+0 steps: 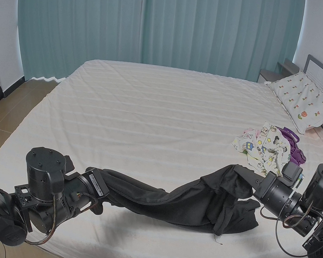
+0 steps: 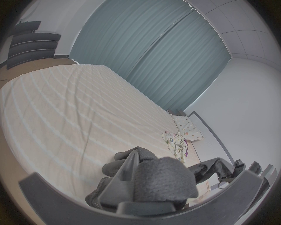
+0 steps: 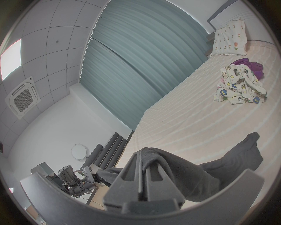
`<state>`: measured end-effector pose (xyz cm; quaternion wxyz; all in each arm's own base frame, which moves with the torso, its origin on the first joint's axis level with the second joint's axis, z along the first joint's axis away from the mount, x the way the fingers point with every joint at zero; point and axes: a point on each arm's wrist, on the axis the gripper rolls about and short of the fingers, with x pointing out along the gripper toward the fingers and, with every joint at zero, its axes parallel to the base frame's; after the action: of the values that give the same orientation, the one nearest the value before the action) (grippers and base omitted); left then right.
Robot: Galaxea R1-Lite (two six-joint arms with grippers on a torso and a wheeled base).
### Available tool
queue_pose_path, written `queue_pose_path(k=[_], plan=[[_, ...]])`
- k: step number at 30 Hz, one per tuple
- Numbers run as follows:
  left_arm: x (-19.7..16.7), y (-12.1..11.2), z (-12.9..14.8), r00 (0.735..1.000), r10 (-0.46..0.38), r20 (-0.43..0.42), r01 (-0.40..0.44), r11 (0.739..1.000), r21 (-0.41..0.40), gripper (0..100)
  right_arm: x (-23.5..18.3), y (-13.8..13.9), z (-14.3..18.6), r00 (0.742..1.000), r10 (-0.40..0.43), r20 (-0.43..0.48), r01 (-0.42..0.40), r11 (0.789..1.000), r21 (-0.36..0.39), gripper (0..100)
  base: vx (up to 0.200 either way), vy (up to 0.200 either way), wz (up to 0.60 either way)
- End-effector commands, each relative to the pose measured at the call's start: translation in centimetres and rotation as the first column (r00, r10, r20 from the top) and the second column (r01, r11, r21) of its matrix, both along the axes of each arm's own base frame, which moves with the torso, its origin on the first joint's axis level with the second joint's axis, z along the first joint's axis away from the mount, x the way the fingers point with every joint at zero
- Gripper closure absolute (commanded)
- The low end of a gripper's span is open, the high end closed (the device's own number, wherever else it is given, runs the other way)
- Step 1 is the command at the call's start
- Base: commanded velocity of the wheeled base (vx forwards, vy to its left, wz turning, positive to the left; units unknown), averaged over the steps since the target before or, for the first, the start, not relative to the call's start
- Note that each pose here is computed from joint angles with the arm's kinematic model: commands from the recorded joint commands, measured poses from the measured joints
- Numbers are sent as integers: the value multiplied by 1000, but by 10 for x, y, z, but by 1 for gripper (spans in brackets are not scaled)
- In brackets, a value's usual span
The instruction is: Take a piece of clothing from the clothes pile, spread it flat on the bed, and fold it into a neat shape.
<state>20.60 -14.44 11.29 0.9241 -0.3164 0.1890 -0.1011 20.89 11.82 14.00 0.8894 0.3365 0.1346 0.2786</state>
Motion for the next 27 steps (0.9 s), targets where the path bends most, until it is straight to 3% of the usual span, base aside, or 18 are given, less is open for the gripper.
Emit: queue_pose_path(k=[1,13,17,20,22,27], plan=[[-8,-1,-8,999,-22,-30,23,1000,21,100,-22,-12,10,999,9,32,-10,1000,24,100,-200,0,0],[-41,-3,7,994,-109,18,109,994,-4,100,-75,-32,25,990,64,126,-74,995,72,100,-200,0,0],[-58,3,27,987,-136,90,142,988,-56,100,-111,-45,49,948,159,277,-201,971,132,100,-200,0,0],[-64,5,35,983,-140,121,150,986,-78,100,-119,-51,57,940,160,301,-210,968,140,100,-200,0,0],[-66,9,46,979,-129,160,146,984,-99,100,-128,-57,79,929,149,338,-213,964,158,100,-200,0,0],[-57,10,63,978,-75,194,99,988,-119,100,-130,-62,122,925,115,362,-189,966,177,100,0,0,0]])
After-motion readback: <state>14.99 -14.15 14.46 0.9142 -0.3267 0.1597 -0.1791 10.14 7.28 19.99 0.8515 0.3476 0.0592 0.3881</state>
